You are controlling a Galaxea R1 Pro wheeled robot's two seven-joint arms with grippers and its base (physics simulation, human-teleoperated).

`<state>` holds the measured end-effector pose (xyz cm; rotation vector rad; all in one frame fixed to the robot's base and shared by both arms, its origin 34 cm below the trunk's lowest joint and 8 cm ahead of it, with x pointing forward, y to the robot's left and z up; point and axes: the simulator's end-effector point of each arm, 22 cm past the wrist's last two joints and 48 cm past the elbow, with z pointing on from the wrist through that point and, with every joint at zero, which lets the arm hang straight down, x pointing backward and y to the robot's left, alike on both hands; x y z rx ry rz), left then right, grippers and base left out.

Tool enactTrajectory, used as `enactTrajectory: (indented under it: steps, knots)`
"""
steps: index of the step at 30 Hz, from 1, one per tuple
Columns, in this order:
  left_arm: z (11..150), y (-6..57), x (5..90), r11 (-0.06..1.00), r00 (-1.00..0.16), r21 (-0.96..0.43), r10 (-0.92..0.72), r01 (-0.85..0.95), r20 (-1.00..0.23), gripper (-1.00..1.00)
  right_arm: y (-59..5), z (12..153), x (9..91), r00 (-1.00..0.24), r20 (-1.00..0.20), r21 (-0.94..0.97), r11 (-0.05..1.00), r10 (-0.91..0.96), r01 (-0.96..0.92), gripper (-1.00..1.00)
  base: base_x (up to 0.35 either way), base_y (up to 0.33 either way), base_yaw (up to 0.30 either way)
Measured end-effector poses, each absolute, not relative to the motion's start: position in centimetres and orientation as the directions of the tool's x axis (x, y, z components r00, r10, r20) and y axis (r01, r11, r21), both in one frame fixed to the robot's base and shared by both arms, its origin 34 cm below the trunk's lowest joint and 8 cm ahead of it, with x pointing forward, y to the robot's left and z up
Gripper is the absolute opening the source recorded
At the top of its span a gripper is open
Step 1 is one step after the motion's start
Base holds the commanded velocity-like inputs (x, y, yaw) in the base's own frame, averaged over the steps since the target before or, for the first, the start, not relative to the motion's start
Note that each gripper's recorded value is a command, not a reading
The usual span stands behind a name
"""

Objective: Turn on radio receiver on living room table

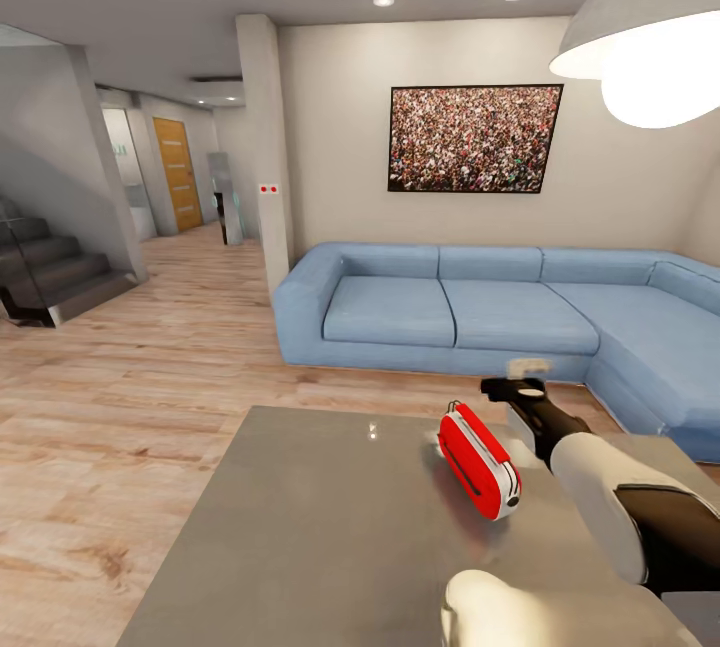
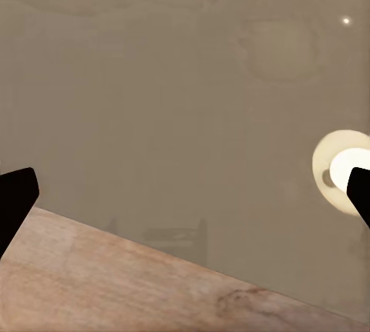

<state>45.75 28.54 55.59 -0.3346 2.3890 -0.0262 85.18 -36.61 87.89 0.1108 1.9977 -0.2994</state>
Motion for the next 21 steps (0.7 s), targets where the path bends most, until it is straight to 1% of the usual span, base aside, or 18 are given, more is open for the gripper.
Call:
enactTrajectory:
  steps: [10, 21]
  knots:
    - [55.6, 28.6, 45.8, 0.966, -0.712, -0.111, -0.247, -0.233, -0.657, 1.00, -33.6, 84.4, 84.2, -0.493, -0.869, -0.122, 0.985, -0.047, 0.122, 1.00, 0.000, 0.000, 0.000]
    - [55.6, 28.6, 45.8, 0.966, -0.712, -0.110, -0.246, -0.232, -0.658, 1.00, -33.2, 84.1, 84.1, -0.477, -0.878, -0.113, 0.988, -0.048, 0.108, 1.00, 0.000, 0.000, 0.000]
